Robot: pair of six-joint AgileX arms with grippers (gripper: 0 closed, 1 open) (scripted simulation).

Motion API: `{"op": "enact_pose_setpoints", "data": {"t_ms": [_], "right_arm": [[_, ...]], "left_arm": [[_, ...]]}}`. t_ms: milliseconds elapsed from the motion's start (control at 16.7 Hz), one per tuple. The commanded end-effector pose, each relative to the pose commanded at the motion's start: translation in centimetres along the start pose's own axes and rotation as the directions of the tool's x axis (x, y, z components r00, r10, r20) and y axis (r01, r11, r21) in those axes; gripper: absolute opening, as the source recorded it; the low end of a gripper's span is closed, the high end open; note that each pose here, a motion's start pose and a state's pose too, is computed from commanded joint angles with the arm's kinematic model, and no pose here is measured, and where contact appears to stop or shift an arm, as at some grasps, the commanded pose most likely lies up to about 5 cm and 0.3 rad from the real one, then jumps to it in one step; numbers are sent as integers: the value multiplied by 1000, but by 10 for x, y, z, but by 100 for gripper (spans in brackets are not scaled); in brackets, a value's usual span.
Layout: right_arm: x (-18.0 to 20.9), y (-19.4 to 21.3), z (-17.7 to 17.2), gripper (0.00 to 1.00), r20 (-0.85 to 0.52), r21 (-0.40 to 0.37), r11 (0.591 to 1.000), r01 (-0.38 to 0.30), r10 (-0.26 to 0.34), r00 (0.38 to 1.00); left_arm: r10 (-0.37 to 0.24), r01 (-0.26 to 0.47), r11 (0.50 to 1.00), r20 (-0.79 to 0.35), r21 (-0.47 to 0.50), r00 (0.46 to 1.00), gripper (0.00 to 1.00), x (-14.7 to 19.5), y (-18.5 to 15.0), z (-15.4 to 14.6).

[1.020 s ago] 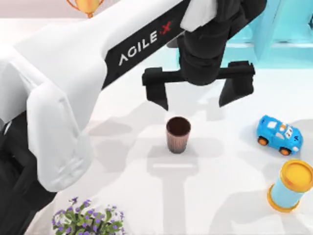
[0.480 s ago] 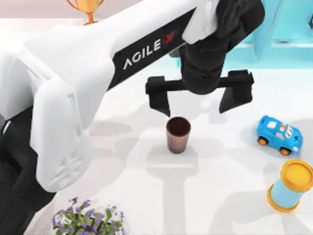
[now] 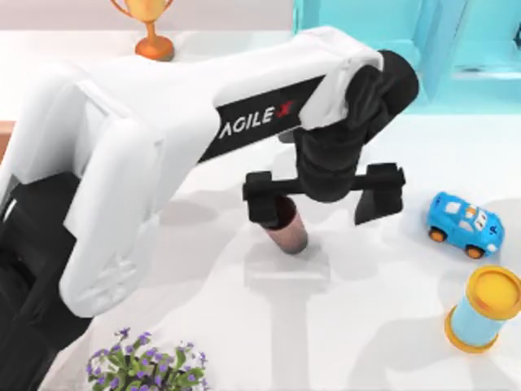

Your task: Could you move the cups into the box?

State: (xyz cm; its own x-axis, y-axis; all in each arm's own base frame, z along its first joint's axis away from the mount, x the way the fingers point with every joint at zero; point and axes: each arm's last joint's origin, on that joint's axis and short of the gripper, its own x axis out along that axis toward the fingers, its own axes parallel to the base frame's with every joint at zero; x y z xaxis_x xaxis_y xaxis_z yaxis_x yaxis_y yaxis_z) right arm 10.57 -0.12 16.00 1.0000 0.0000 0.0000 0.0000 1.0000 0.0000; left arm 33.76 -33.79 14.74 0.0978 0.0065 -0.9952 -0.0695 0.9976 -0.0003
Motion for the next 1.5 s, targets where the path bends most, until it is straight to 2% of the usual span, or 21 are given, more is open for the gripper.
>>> {"op": "enact_pose_setpoints", "data": {"t_ms": [180, 960, 1500], "right_arm": [[0, 0, 0, 100, 0, 0, 1000, 0, 0, 1000], [0, 0, 0, 100, 0, 0, 1000, 0, 0, 1000], [0, 0, 0, 100, 0, 0, 1000, 0, 0, 1000]], "left_arm": [[0, 0, 1000, 0, 0, 1000, 100, 0, 0, 0], [0, 0, 1000, 0, 0, 1000, 2, 0, 0, 0], [0, 0, 1000, 0, 4, 1000, 0, 0, -1, -1]]}}
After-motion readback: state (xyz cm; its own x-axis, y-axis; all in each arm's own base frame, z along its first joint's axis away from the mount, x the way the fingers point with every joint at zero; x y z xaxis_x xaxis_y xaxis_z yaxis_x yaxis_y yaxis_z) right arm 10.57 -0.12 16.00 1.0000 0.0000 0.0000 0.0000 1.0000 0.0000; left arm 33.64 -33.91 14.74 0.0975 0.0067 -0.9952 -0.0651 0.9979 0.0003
